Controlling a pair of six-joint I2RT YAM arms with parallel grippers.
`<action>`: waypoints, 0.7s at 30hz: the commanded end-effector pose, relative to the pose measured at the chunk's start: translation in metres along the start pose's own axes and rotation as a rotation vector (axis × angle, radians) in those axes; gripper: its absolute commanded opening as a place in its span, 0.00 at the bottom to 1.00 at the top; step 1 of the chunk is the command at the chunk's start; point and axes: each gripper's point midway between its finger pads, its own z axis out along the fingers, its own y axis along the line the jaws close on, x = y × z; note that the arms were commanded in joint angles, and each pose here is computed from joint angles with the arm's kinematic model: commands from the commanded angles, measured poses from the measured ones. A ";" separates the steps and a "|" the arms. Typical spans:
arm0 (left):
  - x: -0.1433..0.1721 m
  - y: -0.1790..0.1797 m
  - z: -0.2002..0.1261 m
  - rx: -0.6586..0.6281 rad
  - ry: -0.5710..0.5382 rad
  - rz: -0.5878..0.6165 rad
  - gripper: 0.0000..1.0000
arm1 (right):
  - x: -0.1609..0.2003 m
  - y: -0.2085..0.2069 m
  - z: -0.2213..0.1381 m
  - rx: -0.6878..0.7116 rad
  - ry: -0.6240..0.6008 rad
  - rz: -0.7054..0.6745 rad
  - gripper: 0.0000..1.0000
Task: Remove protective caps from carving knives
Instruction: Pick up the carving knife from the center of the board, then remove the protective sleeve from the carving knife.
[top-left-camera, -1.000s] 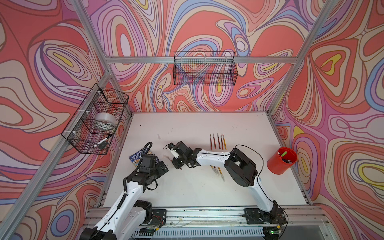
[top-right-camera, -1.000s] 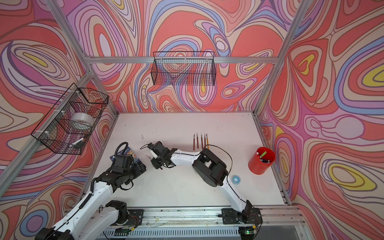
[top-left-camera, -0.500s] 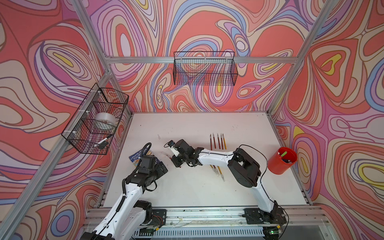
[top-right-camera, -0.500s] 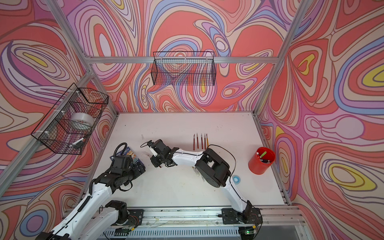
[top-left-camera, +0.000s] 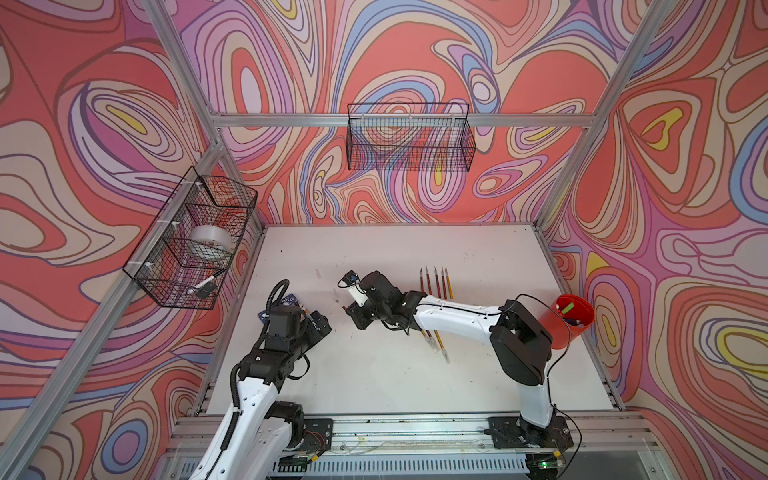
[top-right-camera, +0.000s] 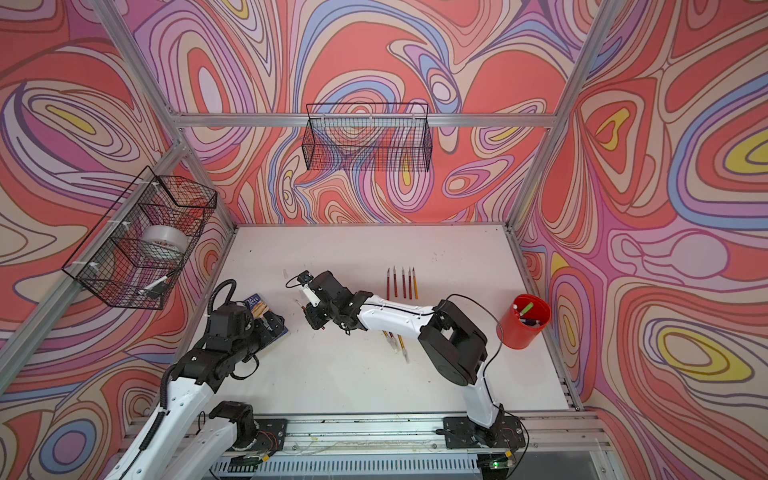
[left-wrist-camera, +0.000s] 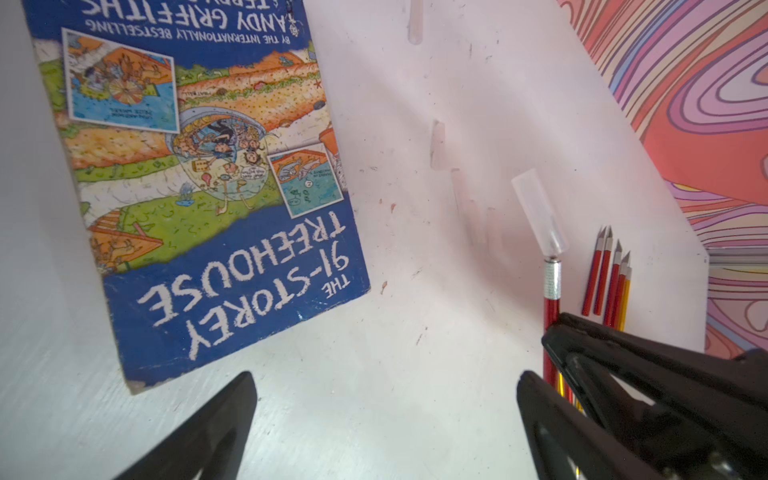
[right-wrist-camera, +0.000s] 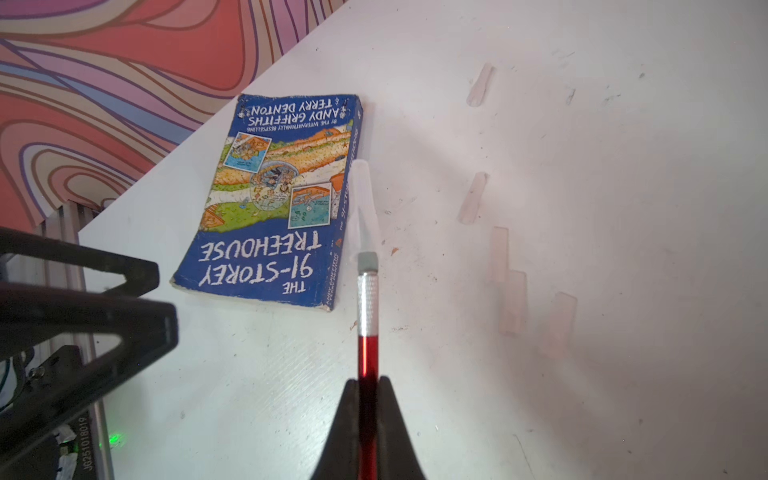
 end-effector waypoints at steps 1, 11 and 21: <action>-0.012 -0.028 -0.005 0.113 -0.004 -0.057 1.00 | -0.004 -0.004 -0.017 0.020 -0.024 0.001 0.00; -0.002 -0.082 0.015 0.461 0.165 -0.231 1.00 | -0.002 -0.002 -0.041 0.025 -0.037 0.005 0.00; -0.006 -0.089 0.013 0.489 0.161 -0.230 1.00 | -0.005 0.004 -0.043 -0.006 -0.044 0.013 0.00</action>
